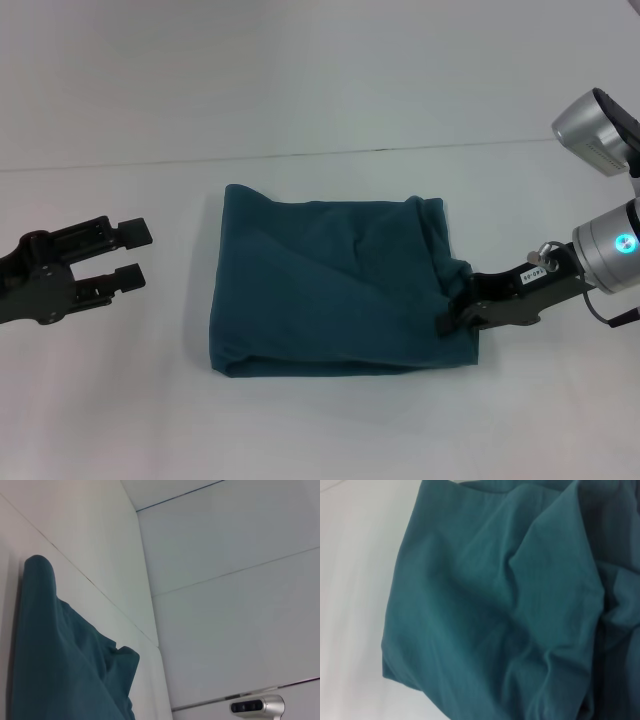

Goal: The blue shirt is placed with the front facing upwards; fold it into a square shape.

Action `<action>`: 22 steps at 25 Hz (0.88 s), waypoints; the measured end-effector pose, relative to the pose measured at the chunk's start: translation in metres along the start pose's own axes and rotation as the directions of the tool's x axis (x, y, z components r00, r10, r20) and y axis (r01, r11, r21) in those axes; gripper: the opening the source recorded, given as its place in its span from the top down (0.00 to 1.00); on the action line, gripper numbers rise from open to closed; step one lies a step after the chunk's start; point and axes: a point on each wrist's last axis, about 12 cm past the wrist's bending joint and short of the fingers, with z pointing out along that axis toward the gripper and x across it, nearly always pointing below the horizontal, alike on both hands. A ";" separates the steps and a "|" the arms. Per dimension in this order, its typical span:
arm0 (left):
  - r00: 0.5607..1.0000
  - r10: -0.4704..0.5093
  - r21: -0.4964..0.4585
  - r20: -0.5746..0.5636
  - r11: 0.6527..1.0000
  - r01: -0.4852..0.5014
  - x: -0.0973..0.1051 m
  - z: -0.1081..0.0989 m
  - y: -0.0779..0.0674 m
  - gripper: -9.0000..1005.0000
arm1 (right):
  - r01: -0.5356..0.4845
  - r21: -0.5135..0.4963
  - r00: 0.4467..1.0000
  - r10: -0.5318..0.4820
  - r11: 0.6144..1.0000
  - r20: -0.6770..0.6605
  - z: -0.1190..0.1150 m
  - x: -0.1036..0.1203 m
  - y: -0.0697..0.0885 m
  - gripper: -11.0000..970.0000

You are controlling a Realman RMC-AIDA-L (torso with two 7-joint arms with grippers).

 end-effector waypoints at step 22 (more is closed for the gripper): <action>0.998 -0.004 0.029 0.063 1.000 0.002 -0.004 -0.007 -0.001 0.19 | 0.005 0.037 0.971 -0.014 0.999 0.239 -0.070 -0.039 -0.005 0.54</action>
